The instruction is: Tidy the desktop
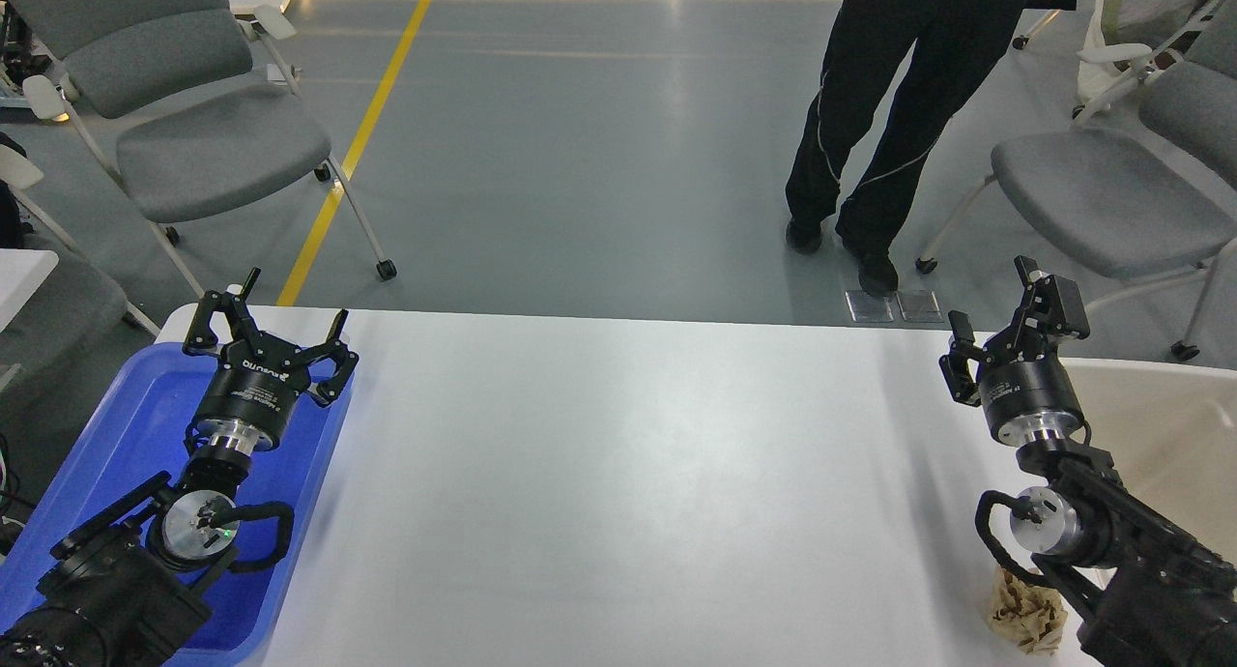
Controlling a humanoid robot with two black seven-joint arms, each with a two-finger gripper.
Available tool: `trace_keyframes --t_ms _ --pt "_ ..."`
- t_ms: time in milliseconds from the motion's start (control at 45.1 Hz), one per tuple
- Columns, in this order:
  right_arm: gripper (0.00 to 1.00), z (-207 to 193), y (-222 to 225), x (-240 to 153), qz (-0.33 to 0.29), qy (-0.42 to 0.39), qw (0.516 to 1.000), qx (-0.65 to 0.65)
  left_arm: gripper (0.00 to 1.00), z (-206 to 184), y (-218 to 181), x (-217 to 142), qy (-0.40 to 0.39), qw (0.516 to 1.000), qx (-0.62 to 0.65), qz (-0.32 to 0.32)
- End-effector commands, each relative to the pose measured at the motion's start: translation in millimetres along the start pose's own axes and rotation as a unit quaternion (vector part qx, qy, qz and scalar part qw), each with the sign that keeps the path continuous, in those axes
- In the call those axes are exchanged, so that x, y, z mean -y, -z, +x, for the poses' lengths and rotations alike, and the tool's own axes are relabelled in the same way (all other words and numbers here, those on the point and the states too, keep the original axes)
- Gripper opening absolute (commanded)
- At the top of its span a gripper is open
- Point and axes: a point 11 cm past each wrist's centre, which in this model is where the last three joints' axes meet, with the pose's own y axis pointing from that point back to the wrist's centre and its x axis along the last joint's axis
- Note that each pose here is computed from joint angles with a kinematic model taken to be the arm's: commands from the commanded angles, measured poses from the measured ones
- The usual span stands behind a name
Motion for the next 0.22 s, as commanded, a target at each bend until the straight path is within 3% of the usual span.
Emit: trace_keyframes --t_ms 0,200 --pt "1.00 2.5 -8.1 -5.7 -0.005 -0.008 1.000 0.002 1.00 0.0 0.0 0.0 0.000 1.000 0.000 0.000" --pt "1.00 6.5 -10.9 -7.1 -0.009 -0.014 1.000 -0.003 1.00 0.0 -0.3 0.1 0.000 1.000 0.000 -0.001"
